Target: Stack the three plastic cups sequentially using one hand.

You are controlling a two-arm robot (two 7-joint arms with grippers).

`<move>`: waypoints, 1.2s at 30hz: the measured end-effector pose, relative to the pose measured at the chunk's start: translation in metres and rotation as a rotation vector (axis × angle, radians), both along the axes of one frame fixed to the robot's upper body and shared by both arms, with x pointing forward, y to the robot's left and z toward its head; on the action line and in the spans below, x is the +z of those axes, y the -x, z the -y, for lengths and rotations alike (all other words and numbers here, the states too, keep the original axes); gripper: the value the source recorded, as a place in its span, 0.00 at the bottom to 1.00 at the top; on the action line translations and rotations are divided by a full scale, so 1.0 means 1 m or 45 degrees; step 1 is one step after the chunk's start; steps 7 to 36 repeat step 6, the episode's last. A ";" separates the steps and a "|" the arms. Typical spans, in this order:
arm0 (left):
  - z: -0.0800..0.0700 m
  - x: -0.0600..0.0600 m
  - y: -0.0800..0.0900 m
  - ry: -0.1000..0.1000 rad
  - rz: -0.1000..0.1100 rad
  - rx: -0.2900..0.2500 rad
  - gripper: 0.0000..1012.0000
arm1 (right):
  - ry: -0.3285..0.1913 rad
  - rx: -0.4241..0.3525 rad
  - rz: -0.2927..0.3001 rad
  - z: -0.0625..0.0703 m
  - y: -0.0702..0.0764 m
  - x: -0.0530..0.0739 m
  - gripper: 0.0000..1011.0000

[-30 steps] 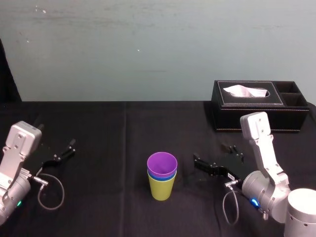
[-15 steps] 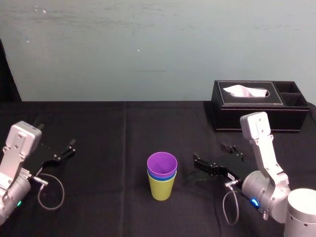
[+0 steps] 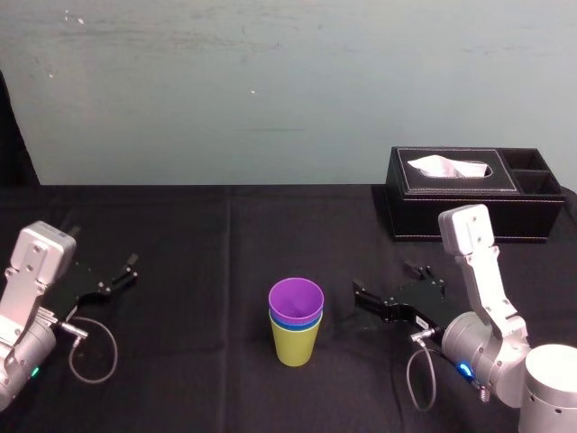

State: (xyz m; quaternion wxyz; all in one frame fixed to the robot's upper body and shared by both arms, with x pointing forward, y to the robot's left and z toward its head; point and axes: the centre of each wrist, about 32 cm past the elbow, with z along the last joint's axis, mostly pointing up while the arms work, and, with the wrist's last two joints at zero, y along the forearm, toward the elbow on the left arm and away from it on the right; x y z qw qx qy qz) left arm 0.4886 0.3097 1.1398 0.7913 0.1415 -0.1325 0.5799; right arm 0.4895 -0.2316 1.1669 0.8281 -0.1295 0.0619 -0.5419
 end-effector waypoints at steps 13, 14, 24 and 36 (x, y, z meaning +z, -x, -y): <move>0.000 0.000 0.000 0.000 0.000 0.000 0.99 | 0.000 0.000 0.000 0.000 0.000 0.000 0.99; 0.000 0.000 0.000 0.000 0.000 0.000 0.99 | 0.000 0.000 0.000 0.000 0.000 0.000 0.99; 0.000 0.000 0.000 0.000 0.000 0.000 0.99 | 0.000 0.000 0.000 0.000 0.000 0.000 0.99; 0.000 0.000 0.000 0.000 0.000 0.000 0.99 | 0.000 0.000 0.000 0.000 0.000 0.000 0.99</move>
